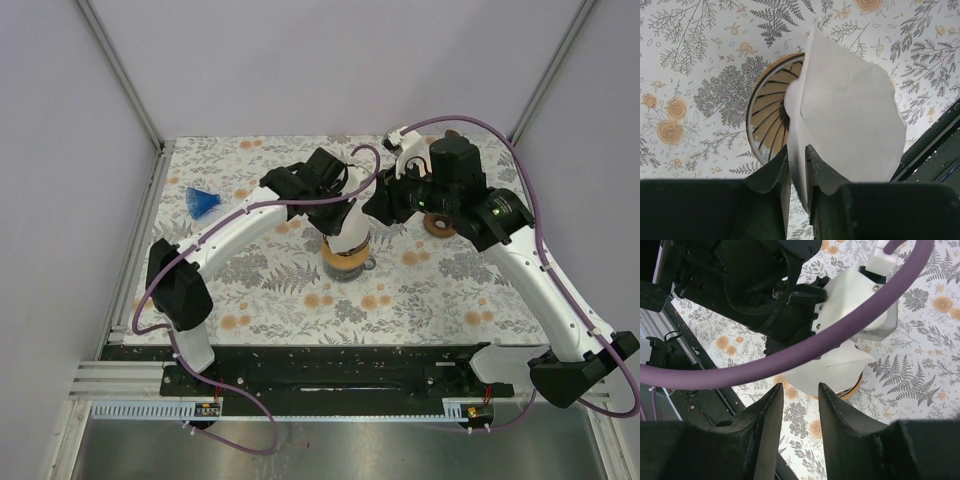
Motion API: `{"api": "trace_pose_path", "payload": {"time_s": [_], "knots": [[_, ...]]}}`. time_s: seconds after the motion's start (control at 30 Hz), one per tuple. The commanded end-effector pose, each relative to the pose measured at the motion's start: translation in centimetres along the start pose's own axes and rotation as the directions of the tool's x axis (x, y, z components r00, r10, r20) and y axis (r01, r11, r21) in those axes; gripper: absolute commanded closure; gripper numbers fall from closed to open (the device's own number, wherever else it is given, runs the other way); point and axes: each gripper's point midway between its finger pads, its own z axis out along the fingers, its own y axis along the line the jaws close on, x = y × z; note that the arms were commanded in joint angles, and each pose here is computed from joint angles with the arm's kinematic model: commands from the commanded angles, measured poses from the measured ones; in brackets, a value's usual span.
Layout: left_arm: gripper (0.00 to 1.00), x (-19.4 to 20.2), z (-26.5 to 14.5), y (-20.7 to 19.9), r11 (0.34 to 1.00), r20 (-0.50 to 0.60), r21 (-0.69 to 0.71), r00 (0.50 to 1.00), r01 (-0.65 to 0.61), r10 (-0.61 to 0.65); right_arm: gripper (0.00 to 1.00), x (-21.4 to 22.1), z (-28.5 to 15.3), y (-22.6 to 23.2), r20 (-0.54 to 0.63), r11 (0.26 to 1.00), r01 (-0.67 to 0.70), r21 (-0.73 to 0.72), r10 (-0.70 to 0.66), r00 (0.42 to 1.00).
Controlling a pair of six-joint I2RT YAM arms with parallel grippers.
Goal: Place the coffee filter in the dripper
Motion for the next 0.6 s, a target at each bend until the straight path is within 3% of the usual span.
{"api": "trace_pose_path", "payload": {"time_s": [0.0, 0.33, 0.57], "knots": [[0.77, -1.8, -1.6, 0.4, 1.0, 0.065, -0.018, 0.998, -0.007, 0.008, 0.58, -0.3, -0.1, 1.1, 0.022, 0.998, 0.036, -0.06, -0.034, 0.999], [0.32, -2.9, -4.0, 1.0, 1.0, 0.113, -0.012, 0.994, -0.01, 0.012, 0.61, 0.4, 1.2, 1.3, -0.015, 0.995, 0.013, -0.096, -0.014, 1.0], [0.18, -4.1, -6.5, 1.3, 0.999, 0.18, 0.028, 0.983, -0.024, 0.019, 0.73, 1.0, 2.1, 1.4, -0.038, 0.993, -0.014, -0.117, 0.009, 0.999]]}}
